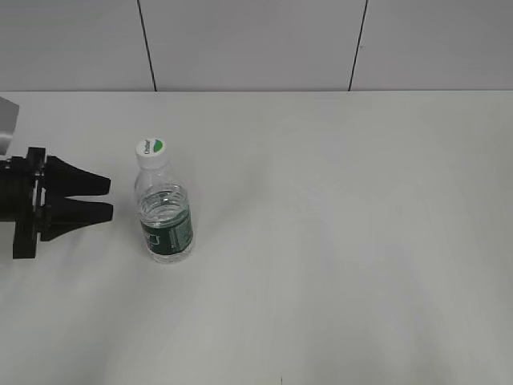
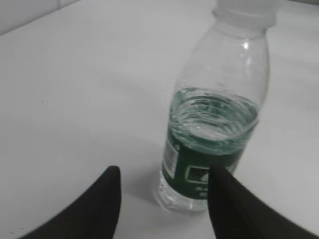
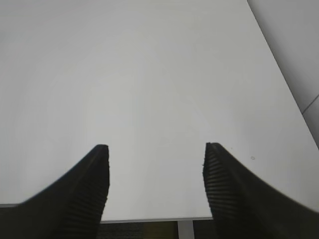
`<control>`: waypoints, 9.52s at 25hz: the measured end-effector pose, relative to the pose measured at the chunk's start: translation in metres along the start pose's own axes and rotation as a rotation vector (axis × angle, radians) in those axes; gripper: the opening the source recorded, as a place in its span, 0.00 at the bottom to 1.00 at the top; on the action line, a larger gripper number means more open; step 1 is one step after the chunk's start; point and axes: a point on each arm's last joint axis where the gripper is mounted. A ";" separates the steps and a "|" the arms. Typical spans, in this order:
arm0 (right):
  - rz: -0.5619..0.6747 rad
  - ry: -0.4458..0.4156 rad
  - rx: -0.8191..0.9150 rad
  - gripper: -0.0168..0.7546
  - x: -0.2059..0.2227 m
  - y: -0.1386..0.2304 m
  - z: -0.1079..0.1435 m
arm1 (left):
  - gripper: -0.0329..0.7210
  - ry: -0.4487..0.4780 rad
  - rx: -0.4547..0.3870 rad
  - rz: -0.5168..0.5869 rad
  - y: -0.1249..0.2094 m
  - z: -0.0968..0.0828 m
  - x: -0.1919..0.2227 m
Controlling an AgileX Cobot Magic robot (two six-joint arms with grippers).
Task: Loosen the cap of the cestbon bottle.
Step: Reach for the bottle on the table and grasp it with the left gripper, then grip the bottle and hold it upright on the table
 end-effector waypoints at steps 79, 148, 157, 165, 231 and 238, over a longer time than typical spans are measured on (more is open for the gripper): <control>0.000 0.000 0.000 0.61 0.000 0.000 0.000 | 0.75 0.062 -0.064 0.078 -0.018 -0.018 0.062; 0.000 -0.002 0.002 0.61 0.000 0.000 0.000 | 0.77 0.124 -0.156 -0.062 0.023 -0.031 0.114; 0.000 -0.003 0.002 0.61 0.000 0.000 0.000 | 0.82 0.113 -0.174 -0.065 0.023 -0.030 0.115; 0.000 -0.003 0.002 0.61 0.000 0.000 0.000 | 0.82 0.107 -0.176 -0.068 0.023 -0.030 0.116; 0.311 -0.109 0.080 0.61 0.057 -0.073 0.005 | 0.60 0.215 0.021 -0.140 -0.041 -0.019 0.183; 0.391 -0.158 0.128 0.61 0.081 -0.101 0.008 | 0.60 0.218 0.025 -0.143 -0.043 -0.019 0.184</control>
Point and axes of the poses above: a point on each arm's last joint axis where the gripper is mounted, x pointing out along that axis toward the gripper, z along the wrist's bending axis when the last joint is at zero, y = z × x, and after that the axes turned 6 degrees about x, right-handed
